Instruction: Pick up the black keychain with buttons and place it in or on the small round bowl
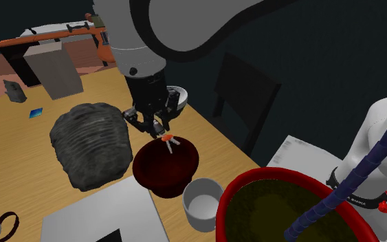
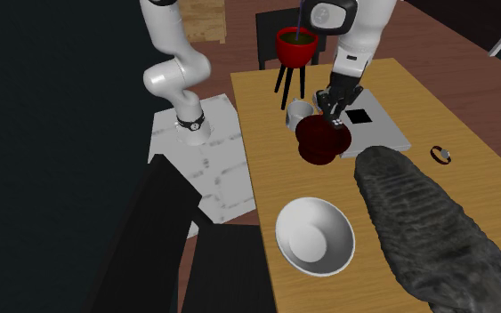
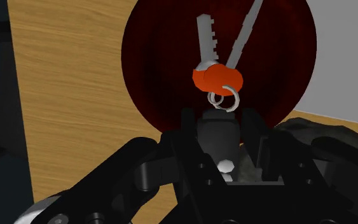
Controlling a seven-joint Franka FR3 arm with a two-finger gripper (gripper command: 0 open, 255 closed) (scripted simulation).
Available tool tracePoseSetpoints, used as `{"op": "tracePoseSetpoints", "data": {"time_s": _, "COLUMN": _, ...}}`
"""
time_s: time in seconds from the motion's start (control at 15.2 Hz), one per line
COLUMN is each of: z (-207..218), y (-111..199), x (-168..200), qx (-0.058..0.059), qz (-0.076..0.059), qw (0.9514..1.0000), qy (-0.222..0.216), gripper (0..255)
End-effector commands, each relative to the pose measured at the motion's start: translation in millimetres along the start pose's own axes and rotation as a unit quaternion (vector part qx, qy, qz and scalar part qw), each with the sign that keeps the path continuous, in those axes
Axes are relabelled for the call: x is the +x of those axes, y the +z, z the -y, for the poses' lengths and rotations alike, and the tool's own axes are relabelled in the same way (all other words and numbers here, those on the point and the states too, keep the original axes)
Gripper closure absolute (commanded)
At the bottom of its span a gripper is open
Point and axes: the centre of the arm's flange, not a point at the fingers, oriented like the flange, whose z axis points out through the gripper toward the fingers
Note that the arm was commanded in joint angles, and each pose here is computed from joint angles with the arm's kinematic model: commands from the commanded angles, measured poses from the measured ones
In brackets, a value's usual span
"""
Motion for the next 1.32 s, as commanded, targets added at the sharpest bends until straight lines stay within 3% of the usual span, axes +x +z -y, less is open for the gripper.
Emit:
{"op": "tracePoseSetpoints", "data": {"time_s": 0.0, "z": 3.6, "y": 9.0, "x": -0.6, "qx": 0.000, "qz": 0.000, "qw": 1.0000, "qy": 0.001, "gripper": 255}}
{"op": "tracePoseSetpoints", "data": {"time_s": 0.79, "z": 5.6, "y": 72.2, "x": -4.0, "qx": 0.000, "qz": 0.000, "qw": 1.0000, "qy": 0.001, "gripper": 255}}
{"op": "tracePoseSetpoints", "data": {"time_s": 1.25, "z": 5.6, "y": 74.9, "x": -4.2, "qx": 0.000, "qz": 0.000, "qw": 1.0000, "qy": 0.001, "gripper": 255}}
